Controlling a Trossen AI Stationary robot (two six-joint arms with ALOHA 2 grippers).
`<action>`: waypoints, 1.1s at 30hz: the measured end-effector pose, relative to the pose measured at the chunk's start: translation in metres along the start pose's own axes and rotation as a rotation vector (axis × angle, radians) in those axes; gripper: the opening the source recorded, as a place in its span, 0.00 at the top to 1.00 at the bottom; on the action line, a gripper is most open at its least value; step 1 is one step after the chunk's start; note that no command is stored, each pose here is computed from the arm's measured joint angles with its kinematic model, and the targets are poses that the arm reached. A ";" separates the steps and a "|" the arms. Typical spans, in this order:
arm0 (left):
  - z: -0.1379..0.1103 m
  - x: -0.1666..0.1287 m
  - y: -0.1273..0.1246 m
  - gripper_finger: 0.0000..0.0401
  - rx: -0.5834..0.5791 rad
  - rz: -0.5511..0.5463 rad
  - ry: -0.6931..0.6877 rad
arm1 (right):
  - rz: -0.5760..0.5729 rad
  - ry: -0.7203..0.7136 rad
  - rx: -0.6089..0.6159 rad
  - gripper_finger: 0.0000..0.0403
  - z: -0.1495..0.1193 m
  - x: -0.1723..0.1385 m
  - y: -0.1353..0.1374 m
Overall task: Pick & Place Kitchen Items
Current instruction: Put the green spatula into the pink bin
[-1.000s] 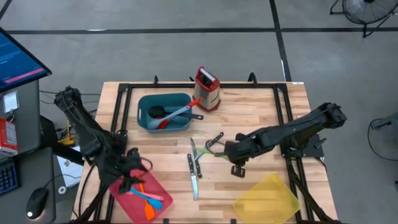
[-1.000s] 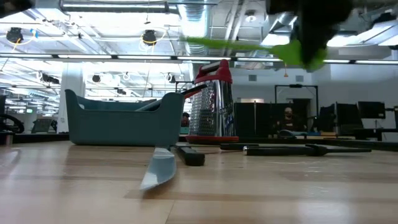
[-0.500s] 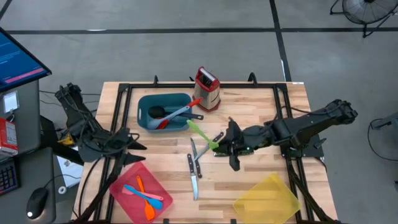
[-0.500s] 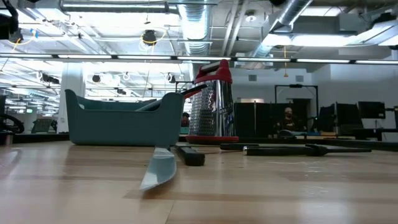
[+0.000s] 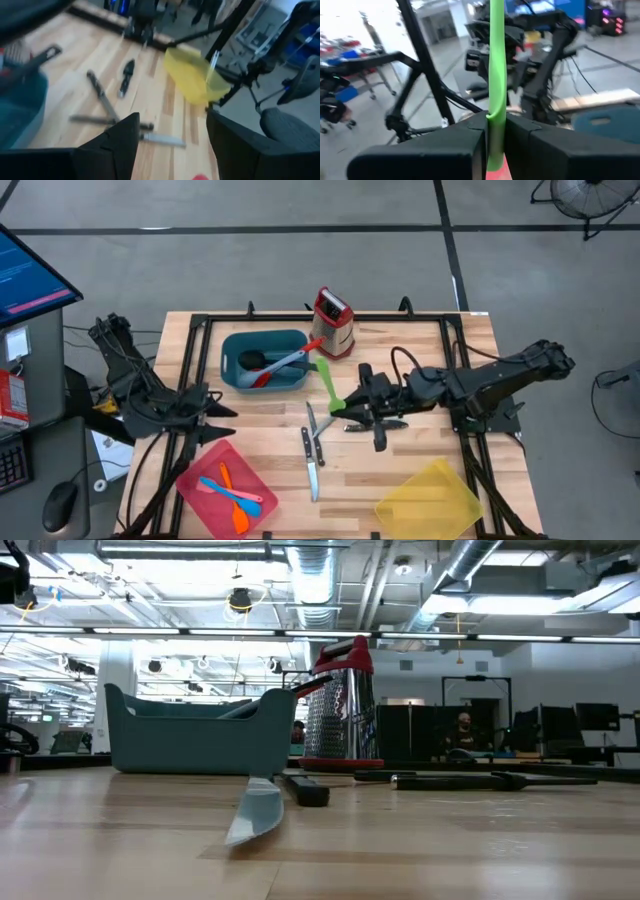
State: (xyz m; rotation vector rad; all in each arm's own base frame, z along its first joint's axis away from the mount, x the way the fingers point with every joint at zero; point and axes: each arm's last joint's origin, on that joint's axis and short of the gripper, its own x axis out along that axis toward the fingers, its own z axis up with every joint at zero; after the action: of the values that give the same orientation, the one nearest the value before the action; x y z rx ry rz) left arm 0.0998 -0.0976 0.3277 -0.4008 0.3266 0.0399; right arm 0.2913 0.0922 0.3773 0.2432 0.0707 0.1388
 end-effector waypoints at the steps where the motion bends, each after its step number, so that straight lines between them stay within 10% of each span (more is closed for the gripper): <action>1: 0.003 0.000 -0.002 0.46 0.009 -0.006 -0.029 | 0.018 -0.013 0.001 0.92 0.001 0.001 0.001; 13: 0.061 0.003 -0.023 0.36 0.252 -0.048 -0.489 | 0.056 -0.065 0.017 0.92 -0.010 0.030 -0.007; 33: 0.077 0.097 0.004 0.27 0.157 -0.177 -0.420 | 0.055 -0.083 0.070 0.92 -0.049 0.078 -0.024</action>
State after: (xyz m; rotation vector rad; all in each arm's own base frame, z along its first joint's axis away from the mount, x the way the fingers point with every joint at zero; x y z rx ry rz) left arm 0.2148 -0.0664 0.3618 -0.2557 -0.1202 -0.0739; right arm 0.3668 0.0920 0.3202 0.3210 -0.0139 0.1806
